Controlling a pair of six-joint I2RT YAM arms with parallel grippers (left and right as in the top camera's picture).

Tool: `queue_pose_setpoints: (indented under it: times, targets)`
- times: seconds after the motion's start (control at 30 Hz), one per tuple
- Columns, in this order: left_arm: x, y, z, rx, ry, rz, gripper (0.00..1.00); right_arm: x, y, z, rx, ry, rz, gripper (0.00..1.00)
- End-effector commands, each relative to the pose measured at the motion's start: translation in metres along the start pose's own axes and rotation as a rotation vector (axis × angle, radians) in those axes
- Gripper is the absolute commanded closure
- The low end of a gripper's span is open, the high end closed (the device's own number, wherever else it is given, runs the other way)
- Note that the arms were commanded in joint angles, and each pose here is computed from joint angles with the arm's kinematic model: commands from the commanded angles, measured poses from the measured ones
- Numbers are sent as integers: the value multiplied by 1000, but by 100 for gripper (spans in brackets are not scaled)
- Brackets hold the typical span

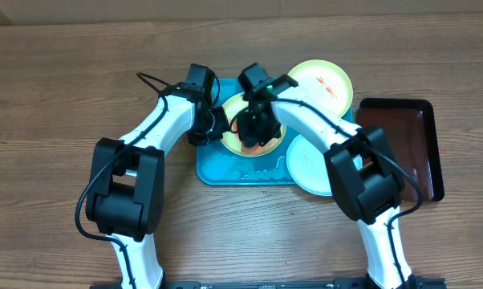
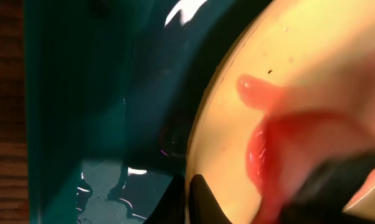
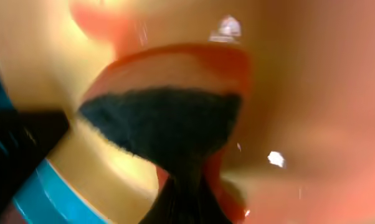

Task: Clean dirty plates on tray and stack at the side
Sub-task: 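Scrub the yellow plate surface with the sponge in circles, right gripper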

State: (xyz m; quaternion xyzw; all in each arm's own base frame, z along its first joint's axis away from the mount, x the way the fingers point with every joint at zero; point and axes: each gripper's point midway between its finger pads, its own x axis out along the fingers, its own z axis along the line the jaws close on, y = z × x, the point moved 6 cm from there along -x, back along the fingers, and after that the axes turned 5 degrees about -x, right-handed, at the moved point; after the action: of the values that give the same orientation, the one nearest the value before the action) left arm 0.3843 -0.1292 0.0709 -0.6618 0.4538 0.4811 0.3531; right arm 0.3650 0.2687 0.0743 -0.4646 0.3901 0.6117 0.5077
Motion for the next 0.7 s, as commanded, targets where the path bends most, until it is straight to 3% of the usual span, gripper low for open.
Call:
queue_pose_setpoints:
  times: [0.0, 0.13, 0.27, 0.43, 0.67]
  targets:
    - [2, 3, -6, 27, 23, 23, 96, -5, -8, -24, 89, 128, -14, 96]
    - [2, 3, -4, 23, 21, 25, 96, -15, -15, -54, 215, 224, -44, 96]
    - [2, 2, -4, 22, 22, 23, 96, -18, -31, -62, 228, 202, -110, 96]
    - [2, 2, -4, 23, 22, 23, 96, -11, -49, -44, 139, 117, -187, 96]
    - [2, 3, -4, 22, 19, 27, 96, 11, -40, 0, 26, -33, -134, 96]
